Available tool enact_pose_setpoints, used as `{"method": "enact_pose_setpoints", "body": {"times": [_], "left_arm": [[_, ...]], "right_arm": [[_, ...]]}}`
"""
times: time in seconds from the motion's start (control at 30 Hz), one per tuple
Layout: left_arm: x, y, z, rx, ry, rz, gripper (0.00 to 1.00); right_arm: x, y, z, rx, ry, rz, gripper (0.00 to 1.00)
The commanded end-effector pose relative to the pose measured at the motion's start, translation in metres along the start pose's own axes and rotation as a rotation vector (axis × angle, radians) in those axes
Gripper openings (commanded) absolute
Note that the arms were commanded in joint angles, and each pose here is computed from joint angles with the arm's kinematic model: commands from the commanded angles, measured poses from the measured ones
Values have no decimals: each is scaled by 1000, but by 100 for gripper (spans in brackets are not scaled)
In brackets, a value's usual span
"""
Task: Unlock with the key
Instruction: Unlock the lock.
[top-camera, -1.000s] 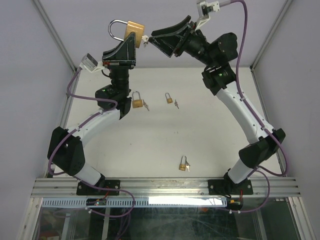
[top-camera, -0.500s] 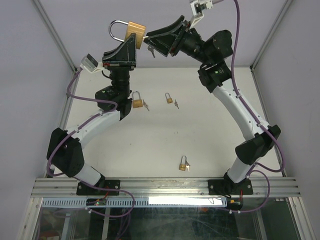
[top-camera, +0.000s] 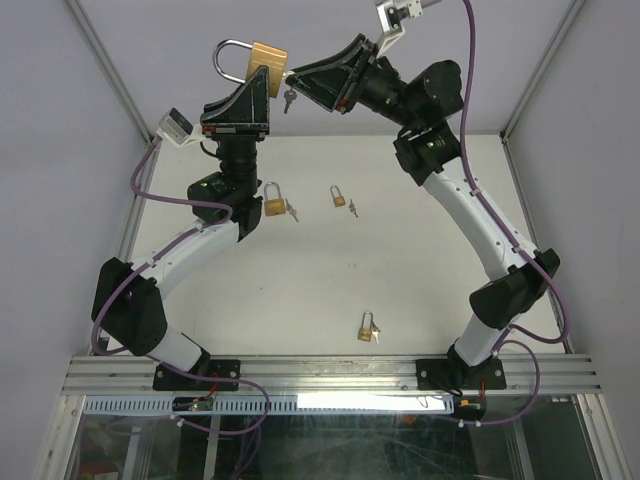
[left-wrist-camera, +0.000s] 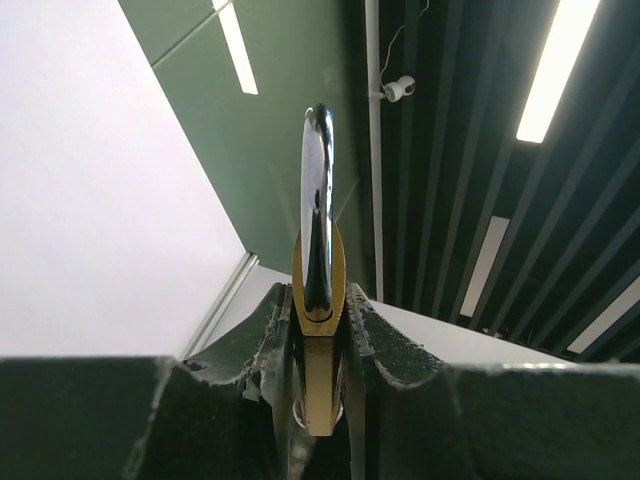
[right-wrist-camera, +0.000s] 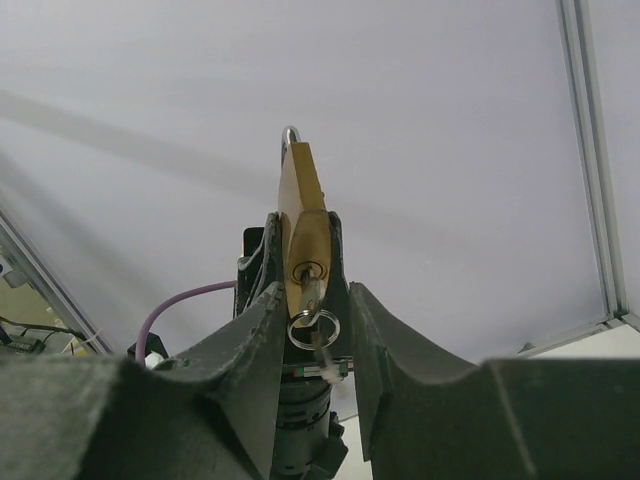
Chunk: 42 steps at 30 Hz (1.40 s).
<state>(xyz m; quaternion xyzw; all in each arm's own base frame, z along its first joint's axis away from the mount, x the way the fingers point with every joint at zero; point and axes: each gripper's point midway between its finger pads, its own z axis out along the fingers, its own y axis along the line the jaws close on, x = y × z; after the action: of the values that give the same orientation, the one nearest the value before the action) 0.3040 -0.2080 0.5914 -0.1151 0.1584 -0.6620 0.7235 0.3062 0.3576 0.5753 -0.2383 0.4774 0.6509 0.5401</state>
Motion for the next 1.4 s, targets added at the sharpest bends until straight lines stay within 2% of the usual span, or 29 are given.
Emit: {"method": "enact_pose_setpoints", "body": {"times": [0.0,0.13,0.17,0.2,0.23,0.27,0.43,0.57,0.8,0.97,1.1,1.27,1.37], "left_arm": [[-68,-96,3,305,-223,-101,0],[-68,-97,3,309,-219,-102,0],[-67,-97,3,309,-217,-103,0],[-67,-97,2,308,-216,-102,0],[-67,-96,2,307,-215,-102,0],[-67,-96,2,306,-214,-101,0],[-65,-96,2,307,-210,-101,0],[-59,-96,0,321,-181,-93,0],[-31,-91,-15,363,-45,-52,0],[-12,-85,-26,403,53,18,0],[-2,-84,-30,437,87,97,0],[7,-80,-35,488,100,294,0],[10,-82,-38,519,114,350,0]], "right_arm": [[-8,21,7,-68,-7,-20,34],[-5,19,9,-64,2,-10,31],[-5,19,9,-63,-2,-10,27],[-6,21,9,-65,-6,-9,15],[-8,22,9,-64,-11,-10,8],[-9,23,8,-65,-18,-12,4],[-10,25,7,-63,-20,-8,0],[-14,27,10,-71,-34,62,0],[-13,33,17,-71,-12,411,0],[-10,39,18,-1,26,480,0],[-2,33,14,61,38,542,0],[8,28,13,85,66,613,0],[14,26,13,94,85,672,0]]}}
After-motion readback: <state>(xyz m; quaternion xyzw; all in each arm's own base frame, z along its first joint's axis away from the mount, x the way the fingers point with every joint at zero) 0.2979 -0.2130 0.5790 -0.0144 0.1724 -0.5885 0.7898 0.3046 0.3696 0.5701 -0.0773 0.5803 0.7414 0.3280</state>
